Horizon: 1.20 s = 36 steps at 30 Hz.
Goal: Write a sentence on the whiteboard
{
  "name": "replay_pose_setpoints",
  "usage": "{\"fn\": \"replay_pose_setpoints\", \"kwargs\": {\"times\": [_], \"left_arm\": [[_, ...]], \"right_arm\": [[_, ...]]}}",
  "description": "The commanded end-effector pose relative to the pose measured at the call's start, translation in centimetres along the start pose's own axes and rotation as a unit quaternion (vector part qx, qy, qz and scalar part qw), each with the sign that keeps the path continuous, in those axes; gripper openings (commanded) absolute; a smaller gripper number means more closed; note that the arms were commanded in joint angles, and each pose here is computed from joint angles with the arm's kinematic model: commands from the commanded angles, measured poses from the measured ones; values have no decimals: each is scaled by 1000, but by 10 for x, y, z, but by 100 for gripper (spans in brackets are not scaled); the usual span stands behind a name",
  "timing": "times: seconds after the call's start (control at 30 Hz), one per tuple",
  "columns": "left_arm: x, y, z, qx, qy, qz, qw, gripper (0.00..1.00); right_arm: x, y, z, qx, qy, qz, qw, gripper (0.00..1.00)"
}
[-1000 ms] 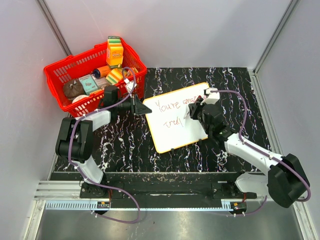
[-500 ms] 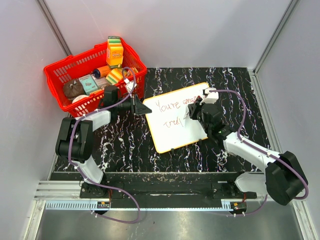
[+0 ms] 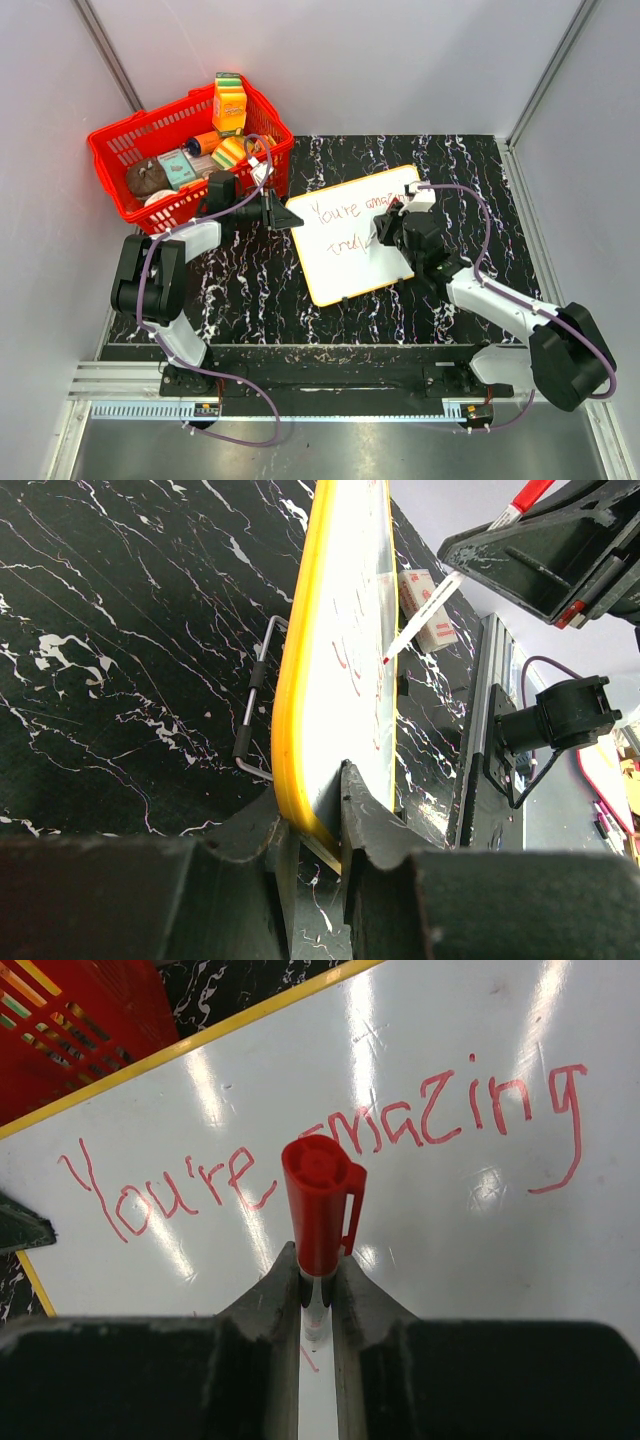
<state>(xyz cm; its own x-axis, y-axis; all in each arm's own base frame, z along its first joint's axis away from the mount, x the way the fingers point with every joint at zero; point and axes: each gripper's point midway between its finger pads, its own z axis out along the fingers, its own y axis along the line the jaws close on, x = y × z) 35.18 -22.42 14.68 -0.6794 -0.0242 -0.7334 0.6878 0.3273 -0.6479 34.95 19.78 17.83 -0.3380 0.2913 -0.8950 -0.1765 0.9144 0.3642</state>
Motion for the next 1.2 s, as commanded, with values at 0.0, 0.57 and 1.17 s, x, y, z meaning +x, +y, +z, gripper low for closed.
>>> {"fn": "replay_pose_setpoints", "kwargs": {"times": [0.0,0.57,1.17], "left_arm": [[43,15,17,-17,48,56,997,0],[42,15,17,-18,48,56,997,0],[43,15,17,-18,48,56,997,0]], "right_arm": [[0,-1,-5,-5,-1,9,1000,0],[22,-1,-13,-21,29,20,999,0],[-62,9,-12,1,-72,5,997,0]]}}
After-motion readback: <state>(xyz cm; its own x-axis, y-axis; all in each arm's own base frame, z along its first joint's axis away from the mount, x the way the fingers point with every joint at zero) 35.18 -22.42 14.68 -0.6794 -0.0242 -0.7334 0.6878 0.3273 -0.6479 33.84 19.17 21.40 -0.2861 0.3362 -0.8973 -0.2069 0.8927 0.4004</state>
